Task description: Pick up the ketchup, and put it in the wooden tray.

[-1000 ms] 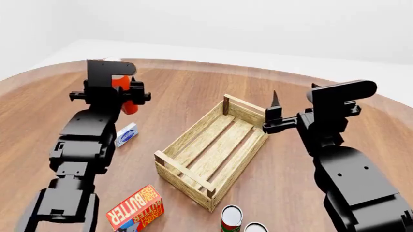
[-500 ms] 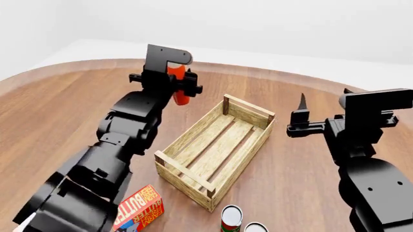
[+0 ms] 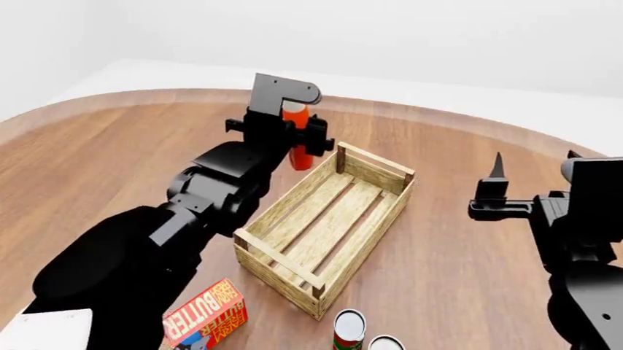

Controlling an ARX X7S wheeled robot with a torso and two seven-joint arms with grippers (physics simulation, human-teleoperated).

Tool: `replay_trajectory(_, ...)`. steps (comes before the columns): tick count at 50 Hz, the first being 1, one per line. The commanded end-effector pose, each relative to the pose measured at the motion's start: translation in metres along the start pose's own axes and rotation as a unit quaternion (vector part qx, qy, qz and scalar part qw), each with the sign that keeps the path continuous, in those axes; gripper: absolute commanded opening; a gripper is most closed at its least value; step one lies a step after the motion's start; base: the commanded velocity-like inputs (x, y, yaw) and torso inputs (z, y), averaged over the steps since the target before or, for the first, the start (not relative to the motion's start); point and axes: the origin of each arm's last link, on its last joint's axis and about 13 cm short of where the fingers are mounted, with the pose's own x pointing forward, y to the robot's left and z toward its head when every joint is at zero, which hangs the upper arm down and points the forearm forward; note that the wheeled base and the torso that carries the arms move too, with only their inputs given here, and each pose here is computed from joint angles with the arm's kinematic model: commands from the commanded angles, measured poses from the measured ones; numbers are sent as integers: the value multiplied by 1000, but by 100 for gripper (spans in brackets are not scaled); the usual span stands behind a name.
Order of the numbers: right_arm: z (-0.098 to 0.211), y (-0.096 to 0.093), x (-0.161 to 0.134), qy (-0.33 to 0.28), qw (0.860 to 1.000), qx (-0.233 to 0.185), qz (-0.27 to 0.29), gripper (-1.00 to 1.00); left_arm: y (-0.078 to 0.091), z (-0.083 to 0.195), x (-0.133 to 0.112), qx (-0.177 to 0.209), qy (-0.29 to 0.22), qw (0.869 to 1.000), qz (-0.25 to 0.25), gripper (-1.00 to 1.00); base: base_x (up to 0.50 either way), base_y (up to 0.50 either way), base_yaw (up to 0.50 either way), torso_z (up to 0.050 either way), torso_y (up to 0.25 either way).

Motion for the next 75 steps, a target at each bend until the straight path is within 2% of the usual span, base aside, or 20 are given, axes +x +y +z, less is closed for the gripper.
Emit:
replay_trajectory(1, 4, -10, -3, 4, 1000, 0, -16, 100, -11, 4, -1, -3, 5, 1000, -8, -100, 0, 0, 0, 0, 0)
replay_trajectory(17, 9, -23, 2, 6, 1000, 5, -23, 100, -18, 4, -2, 9, 12, 1000, -12, -100, 0, 0, 0, 0, 1)
replay_trajectory(34, 8, -32, 13, 8, 999, 6, -30, 100, -19, 2, -2, 12, 22, 1000, -4, -100, 0, 0, 0, 0, -139)
replay_trajectory(63, 13, -36, 23, 7, 999, 10, -31, 100, -21, 17, -2, 1, 4, 1000, -1, -100, -1, 0, 0, 0, -197)
replay_trajectory(75, 18, -36, 21, 5, 999, 11, -31, 100, -20, 15, -1, 1, 3, 1000, 3, -100, -1, 0, 0, 0, -14)
